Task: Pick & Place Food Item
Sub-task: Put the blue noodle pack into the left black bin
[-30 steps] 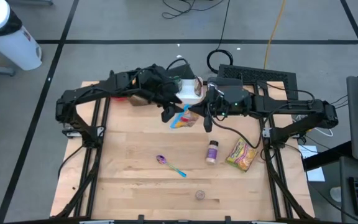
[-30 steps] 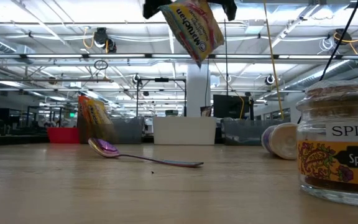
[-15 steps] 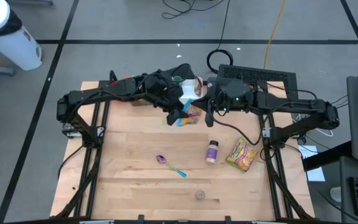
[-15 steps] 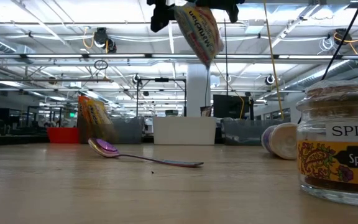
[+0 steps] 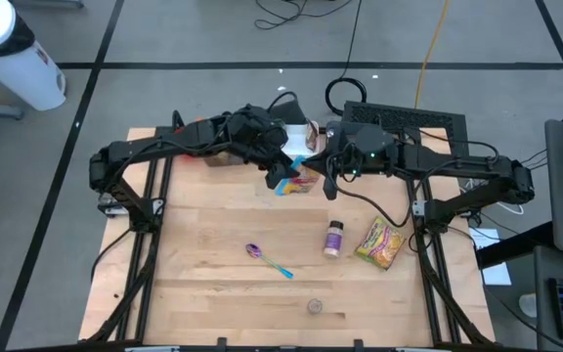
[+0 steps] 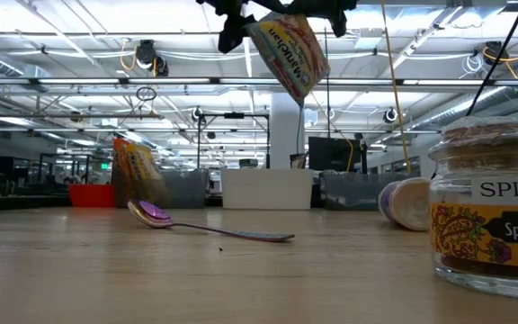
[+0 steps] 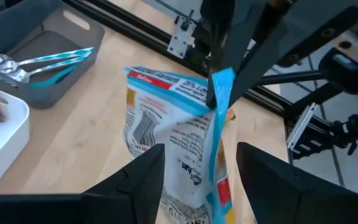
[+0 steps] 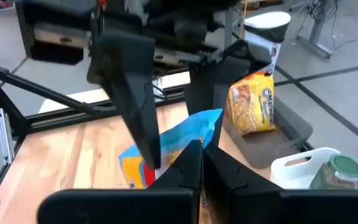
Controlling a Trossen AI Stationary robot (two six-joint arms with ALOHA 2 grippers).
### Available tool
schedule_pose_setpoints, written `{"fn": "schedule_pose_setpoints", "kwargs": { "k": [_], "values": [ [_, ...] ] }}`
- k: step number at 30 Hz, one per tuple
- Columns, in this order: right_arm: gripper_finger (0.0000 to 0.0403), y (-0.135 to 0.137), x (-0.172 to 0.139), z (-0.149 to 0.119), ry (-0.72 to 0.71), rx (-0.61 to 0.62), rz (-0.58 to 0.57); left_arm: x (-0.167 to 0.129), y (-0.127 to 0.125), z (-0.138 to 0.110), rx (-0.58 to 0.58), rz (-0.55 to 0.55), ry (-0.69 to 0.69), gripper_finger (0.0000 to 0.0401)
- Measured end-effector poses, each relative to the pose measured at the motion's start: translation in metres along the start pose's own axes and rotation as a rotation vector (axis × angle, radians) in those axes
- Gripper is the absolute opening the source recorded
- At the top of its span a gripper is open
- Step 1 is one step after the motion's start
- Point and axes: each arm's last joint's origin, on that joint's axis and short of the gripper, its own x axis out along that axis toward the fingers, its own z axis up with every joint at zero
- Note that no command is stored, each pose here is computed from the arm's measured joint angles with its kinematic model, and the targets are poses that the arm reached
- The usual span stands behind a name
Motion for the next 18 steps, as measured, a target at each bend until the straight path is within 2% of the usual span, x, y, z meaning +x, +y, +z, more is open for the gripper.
{"fn": "schedule_pose_setpoints", "kwargs": {
  "k": [4, 13, 18],
  "values": [
    [0.0000, -0.0006, 0.0015, -0.0045, 0.013, 0.018, -0.003, 0.0000, -0.0002, -0.0002, 0.000, -0.008, 0.004, 0.0197],
    [0.0000, -0.0003, 0.0023, -0.0022, -0.028, 0.023, 0.002, 0.0000, 0.0001, -0.0016, 0.000, -0.005, 0.018, 0.0128],
    [0.0000, -0.0002, 0.0023, -0.0013, -0.038, 0.024, 0.004, 0.0000, 0.0001, -0.0016, 0.011, -0.005, 0.018, 0.0111]
  ]
}}
